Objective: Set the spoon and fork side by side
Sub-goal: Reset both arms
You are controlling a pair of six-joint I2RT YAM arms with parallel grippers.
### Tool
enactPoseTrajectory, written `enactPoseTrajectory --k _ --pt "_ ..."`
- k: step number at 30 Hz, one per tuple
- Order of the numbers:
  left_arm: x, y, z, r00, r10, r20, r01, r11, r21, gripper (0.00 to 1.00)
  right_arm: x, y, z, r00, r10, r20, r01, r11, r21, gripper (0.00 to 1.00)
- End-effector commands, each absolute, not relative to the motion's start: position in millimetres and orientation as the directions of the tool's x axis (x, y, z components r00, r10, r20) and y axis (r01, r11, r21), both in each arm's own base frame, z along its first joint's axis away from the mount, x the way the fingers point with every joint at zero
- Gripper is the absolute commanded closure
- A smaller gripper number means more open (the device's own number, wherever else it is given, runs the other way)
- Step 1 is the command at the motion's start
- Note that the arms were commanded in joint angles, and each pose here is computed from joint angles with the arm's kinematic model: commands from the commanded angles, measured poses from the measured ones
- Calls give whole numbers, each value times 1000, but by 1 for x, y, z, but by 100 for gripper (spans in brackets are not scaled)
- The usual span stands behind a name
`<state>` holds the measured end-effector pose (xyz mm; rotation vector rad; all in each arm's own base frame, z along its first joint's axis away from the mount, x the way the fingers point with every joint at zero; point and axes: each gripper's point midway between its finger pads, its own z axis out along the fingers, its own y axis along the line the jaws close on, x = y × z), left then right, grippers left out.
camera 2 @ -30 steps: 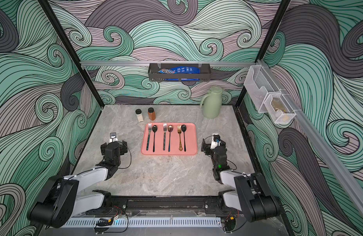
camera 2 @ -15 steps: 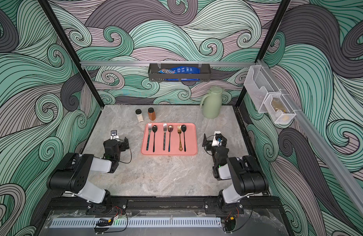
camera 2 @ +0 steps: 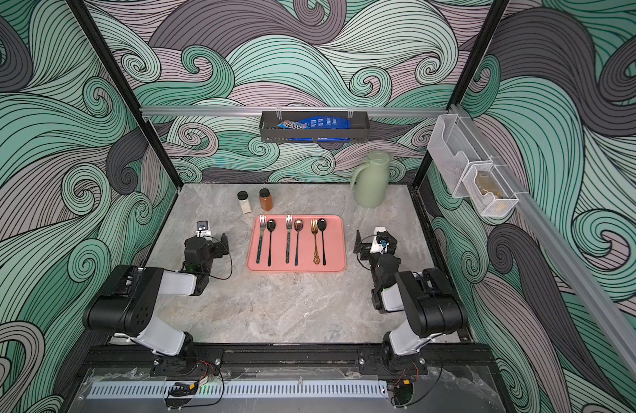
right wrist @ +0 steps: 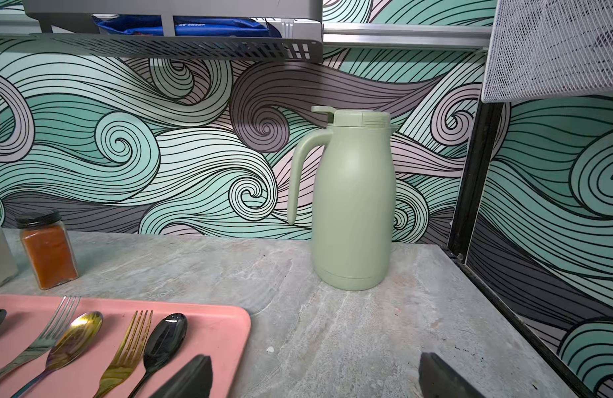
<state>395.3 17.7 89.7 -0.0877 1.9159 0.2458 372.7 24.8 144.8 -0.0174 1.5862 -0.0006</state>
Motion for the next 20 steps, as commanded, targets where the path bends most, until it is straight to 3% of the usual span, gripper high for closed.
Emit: enactPoseTrajectory --k 1,7,20 --pt "395 12 95 -312 81 -947 -136 982 129 1 371 25 145 -11 -20 -1000 -3 1000 -20 1" --pt "384 14 99 -252 75 -965 -152 982 116 1 345 21 159 92 -13 -996 10 1000 -12 1" --pt "397 16 92 -335 71 -940 -164 978 132 1 376 29 142 -31 -12 -999 -61 998 -10 1"
